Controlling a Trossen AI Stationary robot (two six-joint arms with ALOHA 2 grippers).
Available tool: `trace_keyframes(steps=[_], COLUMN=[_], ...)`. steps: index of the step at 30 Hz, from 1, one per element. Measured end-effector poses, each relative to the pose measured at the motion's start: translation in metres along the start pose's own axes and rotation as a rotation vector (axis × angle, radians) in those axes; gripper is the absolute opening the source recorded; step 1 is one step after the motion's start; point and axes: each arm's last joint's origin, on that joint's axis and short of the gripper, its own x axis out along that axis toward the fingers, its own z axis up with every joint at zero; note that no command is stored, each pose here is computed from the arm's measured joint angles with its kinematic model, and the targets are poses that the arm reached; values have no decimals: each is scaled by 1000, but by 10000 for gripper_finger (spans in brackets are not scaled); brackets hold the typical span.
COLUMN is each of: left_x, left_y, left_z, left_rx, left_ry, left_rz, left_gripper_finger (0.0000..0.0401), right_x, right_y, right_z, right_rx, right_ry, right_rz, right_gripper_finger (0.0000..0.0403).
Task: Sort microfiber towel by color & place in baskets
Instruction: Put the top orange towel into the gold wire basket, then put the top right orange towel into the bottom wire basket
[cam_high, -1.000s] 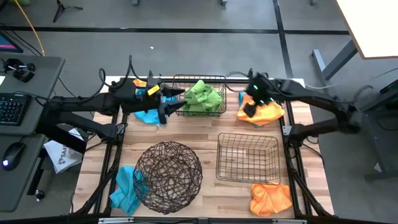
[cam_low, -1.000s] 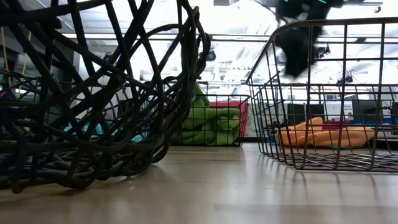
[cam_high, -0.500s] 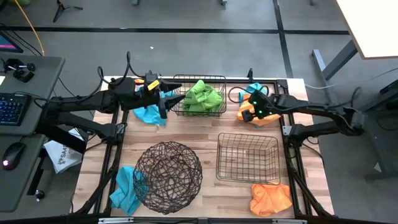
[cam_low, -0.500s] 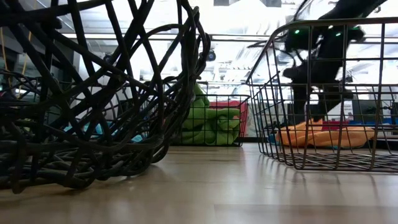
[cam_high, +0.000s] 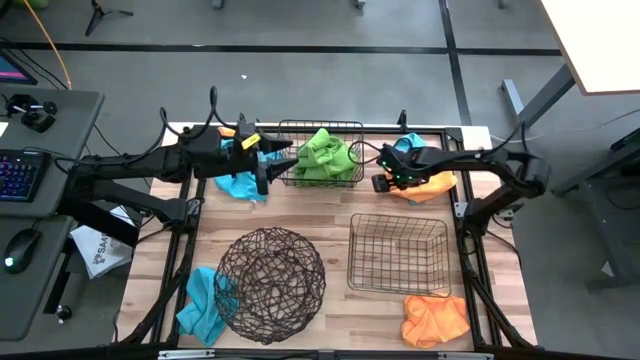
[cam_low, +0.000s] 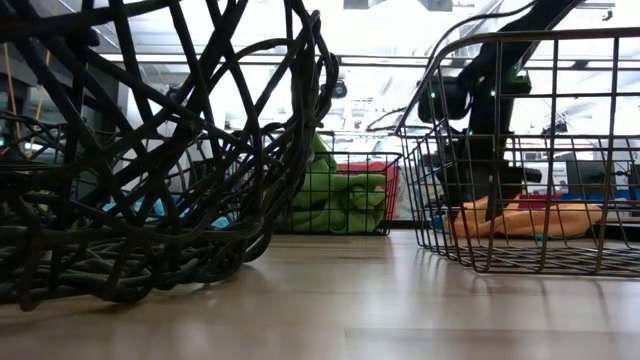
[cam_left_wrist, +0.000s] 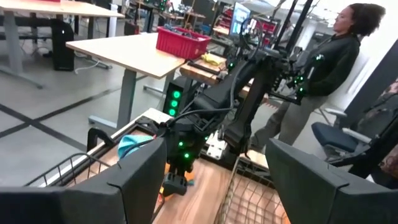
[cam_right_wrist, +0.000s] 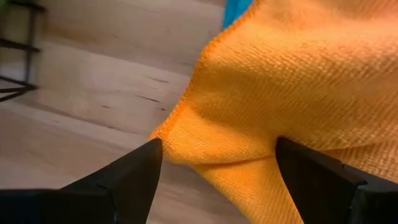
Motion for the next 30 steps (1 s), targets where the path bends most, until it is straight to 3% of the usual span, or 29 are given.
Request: trace_keyframes(steps=[3,6,8,11,13,23,27,30], left_x=[0,0,0,0,0,-15,-16,-16], left_y=[1,1,1,1,1,2,3,3], left_z=[-2,-3,-4,-4,-4,6,6,6], left_rx=[-3,0,1,13,17,9,8,6], left_ry=[21,34,36,36,37,-14,-21,-21], left_rz=[6,10,11,11,11,16,26,26], left_gripper_finger=[262,262,262,262,262,262,262,262], right_x=[4,4,1,-7,-17,-109,-122,-115], right_y=[1,3,5,7,7,-23,-26,-25], right_z=[-1,-2,-4,-6,-8,-21,-27,-33], right_rx=[-5,-25,-49,-84,-114,-82,-243,-353], right_ry=[13,7,-11,-37,-64,-313,-301,-222], right_rz=[-12,-11,-3,21,51,300,419,388], right_gripper_finger=[285,236,179,61,18,4,6,30])
